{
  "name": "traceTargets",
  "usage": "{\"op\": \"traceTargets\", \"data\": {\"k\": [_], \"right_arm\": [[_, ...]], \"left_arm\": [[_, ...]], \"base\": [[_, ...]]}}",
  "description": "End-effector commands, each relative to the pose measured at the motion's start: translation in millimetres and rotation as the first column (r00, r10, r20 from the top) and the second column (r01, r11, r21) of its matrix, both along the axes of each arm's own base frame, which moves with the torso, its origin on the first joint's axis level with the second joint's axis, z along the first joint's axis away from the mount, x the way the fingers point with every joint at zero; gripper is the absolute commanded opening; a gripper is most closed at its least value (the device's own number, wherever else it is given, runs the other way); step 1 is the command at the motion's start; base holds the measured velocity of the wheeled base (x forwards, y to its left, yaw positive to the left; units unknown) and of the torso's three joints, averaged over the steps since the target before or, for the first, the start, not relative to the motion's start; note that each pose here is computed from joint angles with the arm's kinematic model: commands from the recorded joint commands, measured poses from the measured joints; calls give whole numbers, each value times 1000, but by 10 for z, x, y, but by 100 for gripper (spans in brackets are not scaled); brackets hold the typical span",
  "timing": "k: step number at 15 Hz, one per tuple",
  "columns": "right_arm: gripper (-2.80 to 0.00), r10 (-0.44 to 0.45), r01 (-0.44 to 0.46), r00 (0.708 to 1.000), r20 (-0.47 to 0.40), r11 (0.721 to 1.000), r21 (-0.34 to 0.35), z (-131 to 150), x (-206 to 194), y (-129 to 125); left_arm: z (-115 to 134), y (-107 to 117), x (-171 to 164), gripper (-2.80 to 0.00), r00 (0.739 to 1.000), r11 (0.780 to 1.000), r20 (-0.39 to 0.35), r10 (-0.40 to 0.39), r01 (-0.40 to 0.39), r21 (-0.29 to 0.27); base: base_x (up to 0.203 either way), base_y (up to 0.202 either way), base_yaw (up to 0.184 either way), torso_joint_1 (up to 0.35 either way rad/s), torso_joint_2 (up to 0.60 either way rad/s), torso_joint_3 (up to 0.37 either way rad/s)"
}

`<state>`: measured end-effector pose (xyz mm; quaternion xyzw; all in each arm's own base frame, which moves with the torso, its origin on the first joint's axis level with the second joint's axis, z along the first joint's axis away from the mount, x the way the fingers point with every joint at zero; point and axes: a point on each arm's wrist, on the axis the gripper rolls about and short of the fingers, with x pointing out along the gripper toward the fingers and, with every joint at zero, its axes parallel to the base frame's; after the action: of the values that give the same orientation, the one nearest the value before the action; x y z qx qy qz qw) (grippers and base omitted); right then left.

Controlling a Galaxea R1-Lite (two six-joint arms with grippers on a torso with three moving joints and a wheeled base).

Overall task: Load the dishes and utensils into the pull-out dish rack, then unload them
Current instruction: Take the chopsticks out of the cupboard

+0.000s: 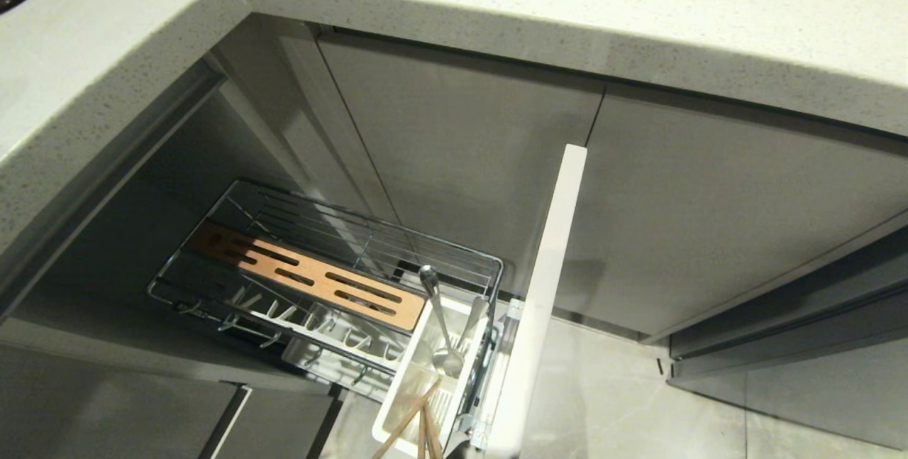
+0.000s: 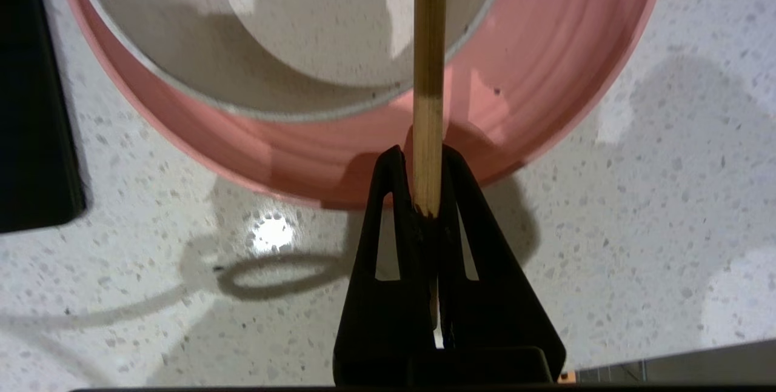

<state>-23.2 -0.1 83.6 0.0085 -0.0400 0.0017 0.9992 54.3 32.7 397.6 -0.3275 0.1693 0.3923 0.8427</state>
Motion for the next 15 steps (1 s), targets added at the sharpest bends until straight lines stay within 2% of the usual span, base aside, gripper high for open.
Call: {"op": "traceTargets", "data": {"k": [1,15], "right_arm": [[-280,0,0,1000,-26,1000,0,-72,22,0],[-280,0,0,1000,-27,1000,0,-74,22,0]], "left_arm": [[-14,1,6,-280,1000,1000,0,3,-3,-26],[-22,8,19,-280,1000,999,1,14,-14,-43]], "base": [[0,0,0,0,0,0],[0,0,0,0,0,0]]}}
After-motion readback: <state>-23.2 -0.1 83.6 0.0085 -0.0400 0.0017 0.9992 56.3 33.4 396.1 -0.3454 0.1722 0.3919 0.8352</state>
